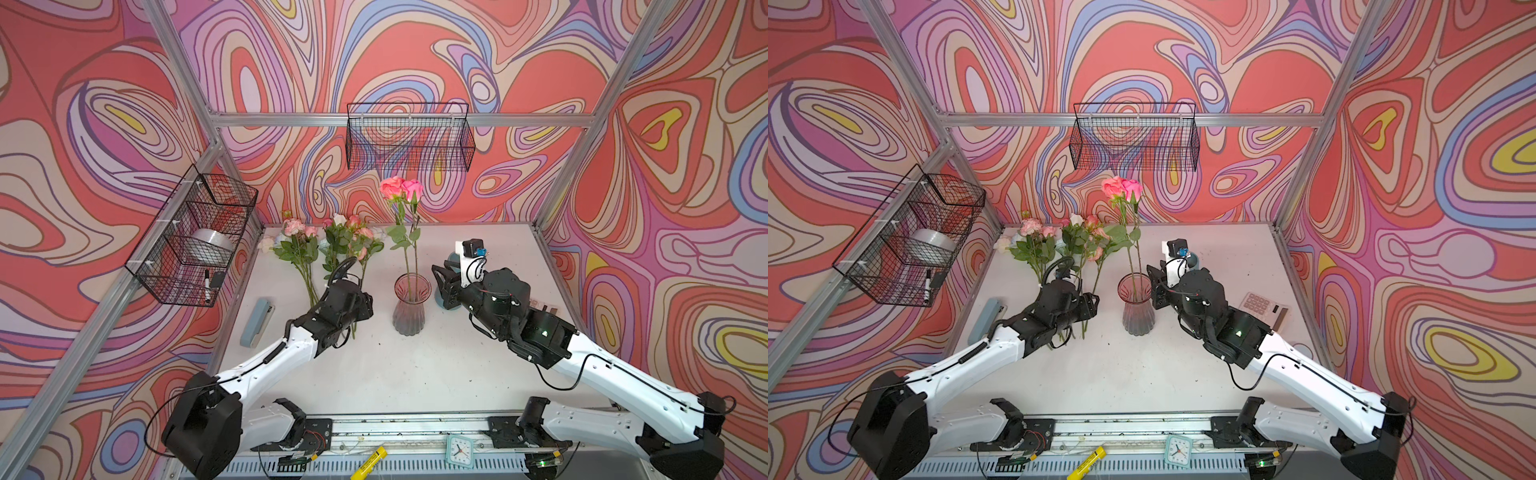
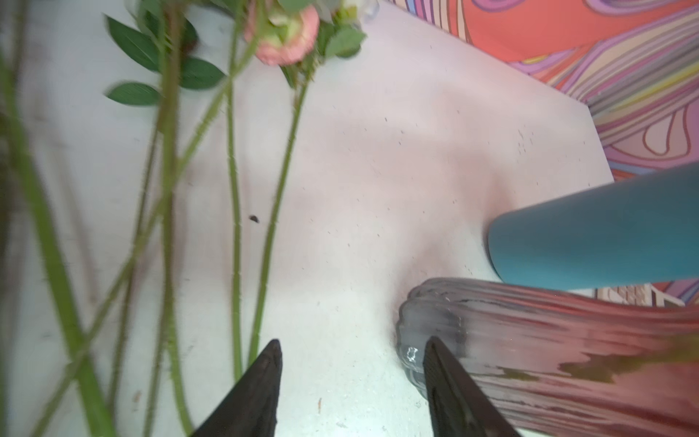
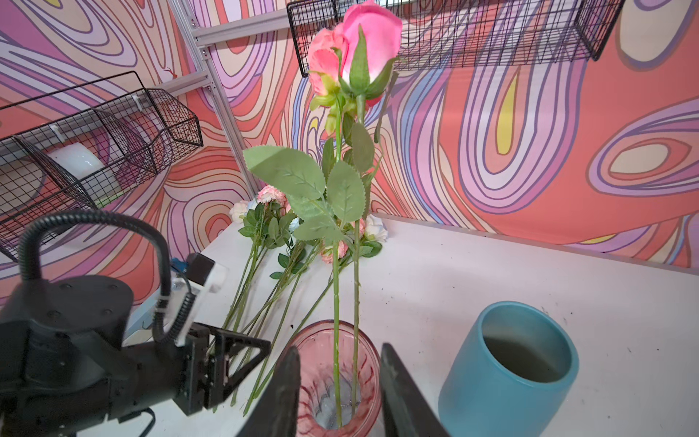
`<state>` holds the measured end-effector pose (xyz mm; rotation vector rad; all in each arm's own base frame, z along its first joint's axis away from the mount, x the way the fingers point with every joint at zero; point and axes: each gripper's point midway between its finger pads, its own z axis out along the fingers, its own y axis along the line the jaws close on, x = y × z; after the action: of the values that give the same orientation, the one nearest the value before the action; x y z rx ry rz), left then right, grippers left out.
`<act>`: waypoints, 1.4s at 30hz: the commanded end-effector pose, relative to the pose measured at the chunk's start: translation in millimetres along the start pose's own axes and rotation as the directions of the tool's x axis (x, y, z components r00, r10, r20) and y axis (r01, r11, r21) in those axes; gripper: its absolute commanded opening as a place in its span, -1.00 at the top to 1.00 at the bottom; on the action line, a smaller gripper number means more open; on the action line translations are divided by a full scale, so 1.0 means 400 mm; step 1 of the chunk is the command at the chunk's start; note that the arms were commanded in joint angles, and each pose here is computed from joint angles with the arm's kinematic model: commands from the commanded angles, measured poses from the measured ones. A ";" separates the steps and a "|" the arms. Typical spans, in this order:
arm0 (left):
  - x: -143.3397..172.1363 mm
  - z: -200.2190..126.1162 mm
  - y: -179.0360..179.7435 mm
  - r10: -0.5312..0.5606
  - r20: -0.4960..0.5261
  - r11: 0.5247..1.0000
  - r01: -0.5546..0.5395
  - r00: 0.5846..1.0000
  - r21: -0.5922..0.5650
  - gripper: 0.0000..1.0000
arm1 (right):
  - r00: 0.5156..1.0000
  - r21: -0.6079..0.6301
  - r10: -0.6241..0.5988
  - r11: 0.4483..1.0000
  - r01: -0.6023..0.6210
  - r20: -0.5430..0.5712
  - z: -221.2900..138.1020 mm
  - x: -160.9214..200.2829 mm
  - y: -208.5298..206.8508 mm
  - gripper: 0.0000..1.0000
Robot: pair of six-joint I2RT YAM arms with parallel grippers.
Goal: Arrange flowers in a vase
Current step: Move the vase to the center of the table, then pick up the flower from the flowers.
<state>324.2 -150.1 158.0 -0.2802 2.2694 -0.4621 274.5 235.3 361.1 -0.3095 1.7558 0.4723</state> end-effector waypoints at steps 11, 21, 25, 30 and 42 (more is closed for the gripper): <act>-0.129 0.027 0.197 -0.056 -0.274 0.954 -0.030 0.960 -0.298 0.13 | 0.998 0.039 0.034 0.999 -0.032 -0.048 0.011 0.055 -0.021 0.30; -0.061 0.172 0.260 0.054 -0.517 0.912 -0.254 0.854 -0.323 0.27 | 0.994 0.056 0.021 0.998 -0.015 -0.109 0.049 0.082 -0.012 0.30; -0.039 0.207 0.252 0.073 -0.552 0.924 -0.265 0.831 -0.276 0.32 | 0.992 0.069 0.027 0.997 -0.018 -0.120 0.051 0.091 -0.017 0.30; -0.012 0.242 0.266 0.084 -0.597 0.918 -0.295 0.798 -0.265 0.45 | 0.991 0.076 0.050 0.996 -0.040 -0.121 0.035 0.093 -0.025 0.30; 0.018 0.255 0.286 0.053 -0.622 0.913 -0.291 0.781 -0.287 0.86 | 0.995 0.087 0.028 0.996 -0.019 -0.100 0.012 0.072 -0.038 0.28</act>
<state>396.3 -73.5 43.2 -0.1245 2.9516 -0.0113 278.7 231.5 318.4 -0.2720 1.8978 0.4133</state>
